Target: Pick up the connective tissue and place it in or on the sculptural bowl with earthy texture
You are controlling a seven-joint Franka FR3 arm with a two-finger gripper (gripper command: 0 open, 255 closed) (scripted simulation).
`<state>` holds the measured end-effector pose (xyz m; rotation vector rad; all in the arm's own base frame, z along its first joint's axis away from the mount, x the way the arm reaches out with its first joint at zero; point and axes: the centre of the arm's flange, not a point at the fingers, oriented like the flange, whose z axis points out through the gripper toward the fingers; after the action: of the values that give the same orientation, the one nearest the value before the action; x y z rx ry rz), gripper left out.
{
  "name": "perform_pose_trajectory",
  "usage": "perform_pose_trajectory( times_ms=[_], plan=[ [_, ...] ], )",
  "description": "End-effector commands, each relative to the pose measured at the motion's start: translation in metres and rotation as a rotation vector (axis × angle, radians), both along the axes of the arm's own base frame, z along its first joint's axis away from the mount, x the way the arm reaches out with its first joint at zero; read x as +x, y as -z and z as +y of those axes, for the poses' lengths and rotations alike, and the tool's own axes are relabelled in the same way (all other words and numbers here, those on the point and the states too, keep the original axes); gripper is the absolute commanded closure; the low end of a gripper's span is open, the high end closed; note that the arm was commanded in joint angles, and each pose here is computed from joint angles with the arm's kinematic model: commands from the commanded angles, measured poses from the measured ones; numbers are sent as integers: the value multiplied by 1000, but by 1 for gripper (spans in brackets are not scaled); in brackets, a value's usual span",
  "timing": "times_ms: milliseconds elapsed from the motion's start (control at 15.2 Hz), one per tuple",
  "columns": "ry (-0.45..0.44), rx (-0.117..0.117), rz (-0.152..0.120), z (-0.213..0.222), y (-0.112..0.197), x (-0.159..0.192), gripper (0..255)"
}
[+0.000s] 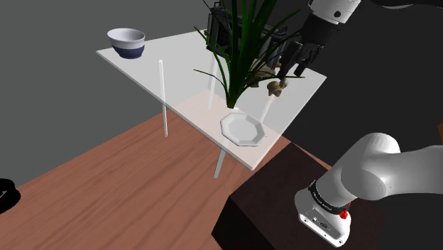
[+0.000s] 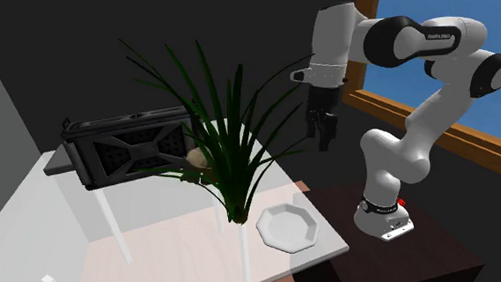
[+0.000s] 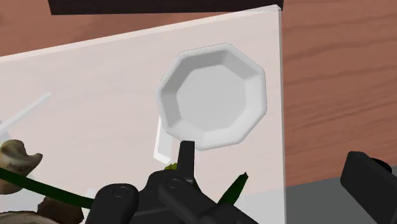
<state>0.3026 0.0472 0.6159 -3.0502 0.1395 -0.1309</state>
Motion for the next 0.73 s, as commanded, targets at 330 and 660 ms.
perform_pose_trajectory(
  times_ms=[330,660],
  plan=[
    [91,14,5,-48,30,35,0],
    [182,27,11,-99,61,64,0]
  ],
)
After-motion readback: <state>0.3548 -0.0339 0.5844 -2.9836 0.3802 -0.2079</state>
